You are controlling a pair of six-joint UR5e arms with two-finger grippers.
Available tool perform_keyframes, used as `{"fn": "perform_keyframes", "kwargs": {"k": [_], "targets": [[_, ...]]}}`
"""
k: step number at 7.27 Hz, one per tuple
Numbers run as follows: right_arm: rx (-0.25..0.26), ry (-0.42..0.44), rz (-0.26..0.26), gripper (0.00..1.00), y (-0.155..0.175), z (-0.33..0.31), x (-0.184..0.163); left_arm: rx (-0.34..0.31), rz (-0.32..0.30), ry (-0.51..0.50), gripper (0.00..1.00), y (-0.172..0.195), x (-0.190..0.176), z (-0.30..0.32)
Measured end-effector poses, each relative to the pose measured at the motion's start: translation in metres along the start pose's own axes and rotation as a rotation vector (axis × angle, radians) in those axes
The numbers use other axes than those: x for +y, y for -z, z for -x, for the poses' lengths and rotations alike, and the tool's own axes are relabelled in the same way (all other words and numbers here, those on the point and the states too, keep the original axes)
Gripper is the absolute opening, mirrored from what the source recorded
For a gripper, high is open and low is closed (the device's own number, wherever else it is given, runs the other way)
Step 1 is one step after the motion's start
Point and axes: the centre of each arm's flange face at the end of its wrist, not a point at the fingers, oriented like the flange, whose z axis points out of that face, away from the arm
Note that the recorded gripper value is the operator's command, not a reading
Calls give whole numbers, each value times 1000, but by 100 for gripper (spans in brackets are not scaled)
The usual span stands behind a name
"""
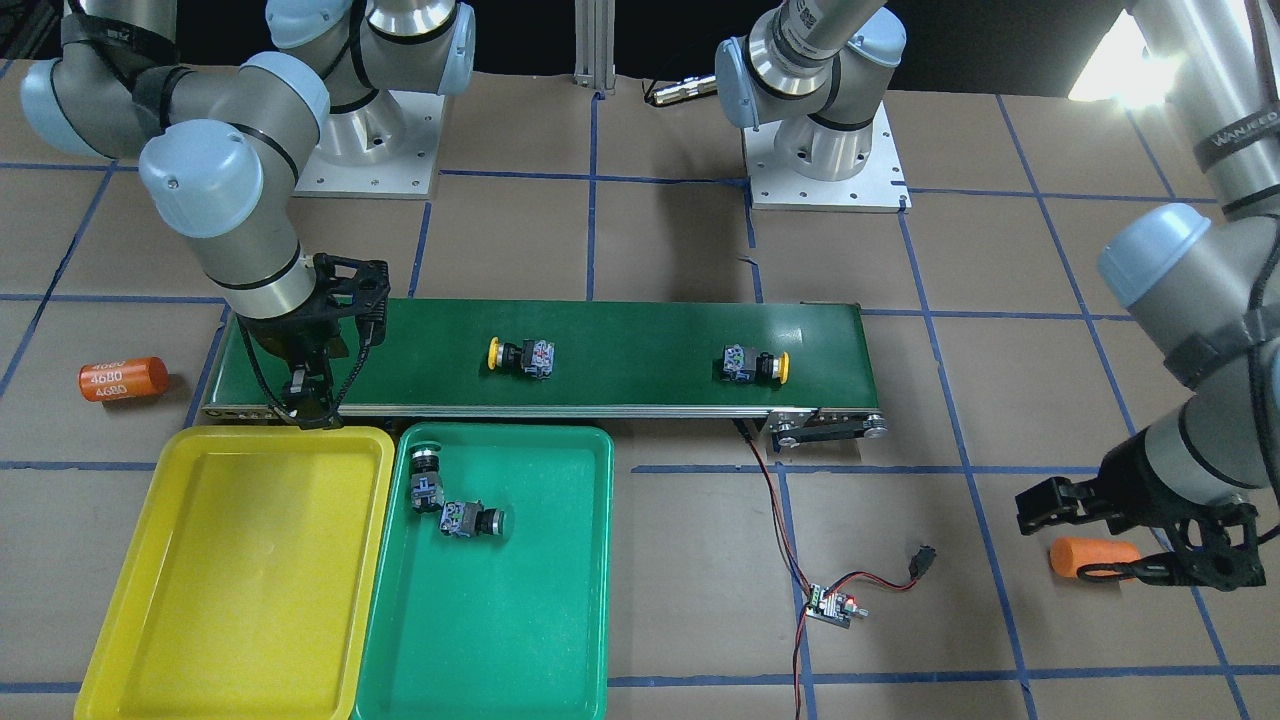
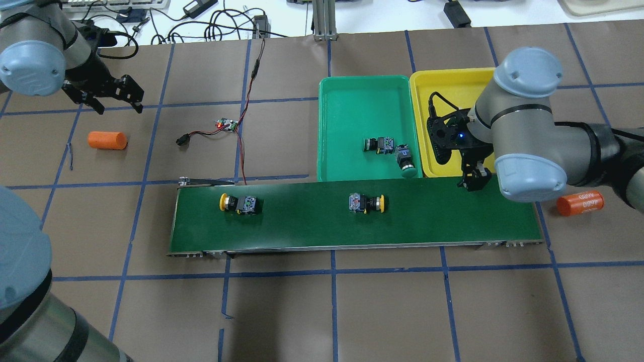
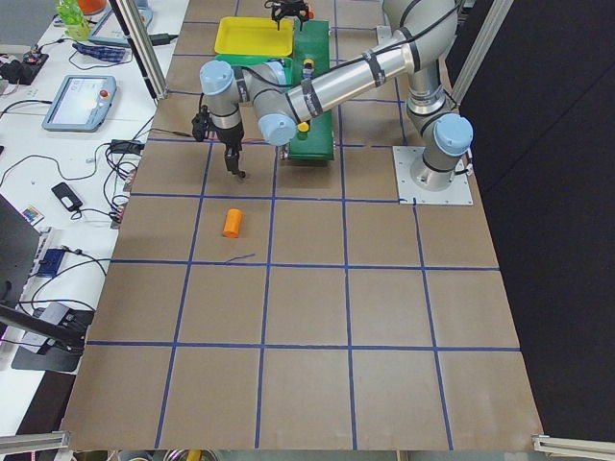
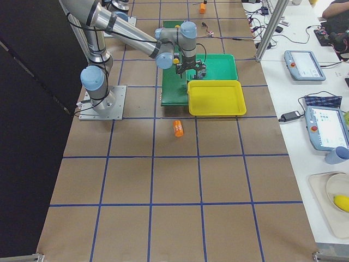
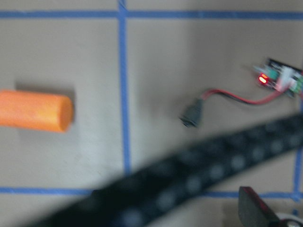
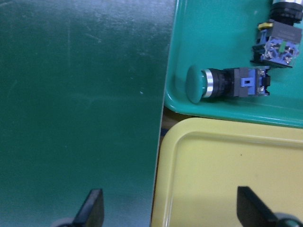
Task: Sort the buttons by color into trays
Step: 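Return right gripper to belt end while left gripper reaches toward the orange battery, then grasp the arriving yellow button with the right gripper while the left gripper lowers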
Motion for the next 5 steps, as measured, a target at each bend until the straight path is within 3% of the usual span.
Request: {"fn": "perform_keyframes", "kwargs": {"k": [2, 5], "targets": [[-30, -61, -3, 100, -10, 28, -6, 6, 19, -51, 100, -30, -16, 38], [-43, -78, -13, 100, -15, 37, -12, 29, 55, -82, 100, -65, -11, 83]]}}
